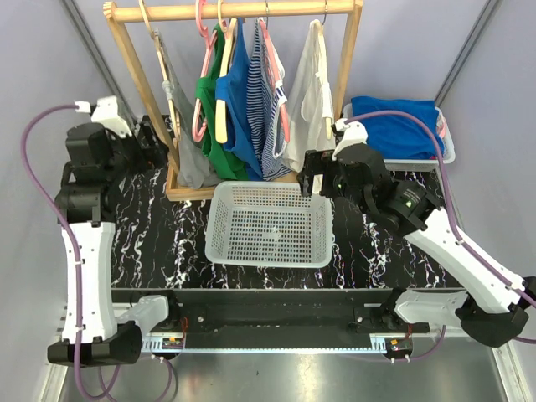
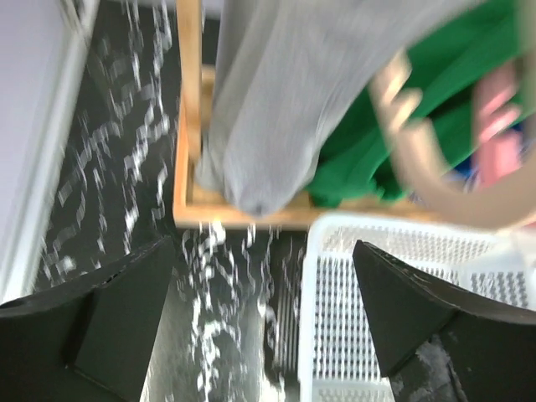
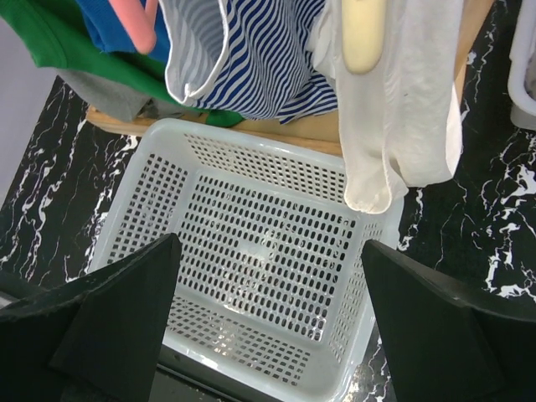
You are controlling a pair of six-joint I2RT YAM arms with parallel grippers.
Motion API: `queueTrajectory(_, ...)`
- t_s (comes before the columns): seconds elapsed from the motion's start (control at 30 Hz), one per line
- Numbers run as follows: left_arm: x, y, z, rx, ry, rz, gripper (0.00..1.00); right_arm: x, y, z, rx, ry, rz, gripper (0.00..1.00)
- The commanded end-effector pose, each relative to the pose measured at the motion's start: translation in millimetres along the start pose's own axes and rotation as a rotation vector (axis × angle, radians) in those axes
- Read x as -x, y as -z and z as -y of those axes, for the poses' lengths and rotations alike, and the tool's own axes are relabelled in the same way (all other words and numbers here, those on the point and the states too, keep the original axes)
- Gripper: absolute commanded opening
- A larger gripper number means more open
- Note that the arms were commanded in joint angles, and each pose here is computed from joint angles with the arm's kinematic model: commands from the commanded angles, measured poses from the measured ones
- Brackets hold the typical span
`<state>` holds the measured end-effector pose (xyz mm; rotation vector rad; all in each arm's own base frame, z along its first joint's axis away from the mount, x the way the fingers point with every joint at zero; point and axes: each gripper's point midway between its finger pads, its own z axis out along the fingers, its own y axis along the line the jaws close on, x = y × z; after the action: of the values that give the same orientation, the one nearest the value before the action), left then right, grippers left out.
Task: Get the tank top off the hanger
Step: Pick up the hanger from the clothesline.
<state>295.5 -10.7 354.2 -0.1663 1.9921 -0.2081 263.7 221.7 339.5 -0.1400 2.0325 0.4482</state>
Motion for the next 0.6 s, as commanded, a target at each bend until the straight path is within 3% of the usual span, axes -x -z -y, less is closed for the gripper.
queueTrajectory(0.0, 84, 23, 25, -0.085, -0.089, 0.247, 0.93, 26, 17, -15, 0.108, -0.024, 0.120, 1.00)
queueTrajectory(0.13, 148, 44, 60, -0.217, -0.104, 0.390, 0.86, 30, 22, -13, 0.111, -0.036, 0.145, 1.00)
queueTrajectory(0.17, 174, 61, 67, -0.232, -0.108, 0.468, 0.83, 29, 23, -13, 0.112, -0.040, 0.144, 0.98)
queueTrajectory(0.2, 185, 49, 66, -0.224, -0.072, 0.470, 0.80, 27, 23, -11, 0.109, -0.042, 0.142, 0.90)
queueTrajectory(0.27, 215, 56, 67, -0.205, -0.039, 0.544, 0.73, 25, 24, -11, 0.113, -0.060, 0.143, 0.87)
queueTrajectory(0.3, 219, 33, 64, -0.191, -0.016, 0.518, 0.73, 23, 23, -10, 0.110, -0.068, 0.138, 0.87)
queueTrajectory(0.57, 243, -23, 83, -0.178, -0.017, 0.523, 0.74, 21, 32, 2, 0.070, -0.105, 0.155, 0.88)
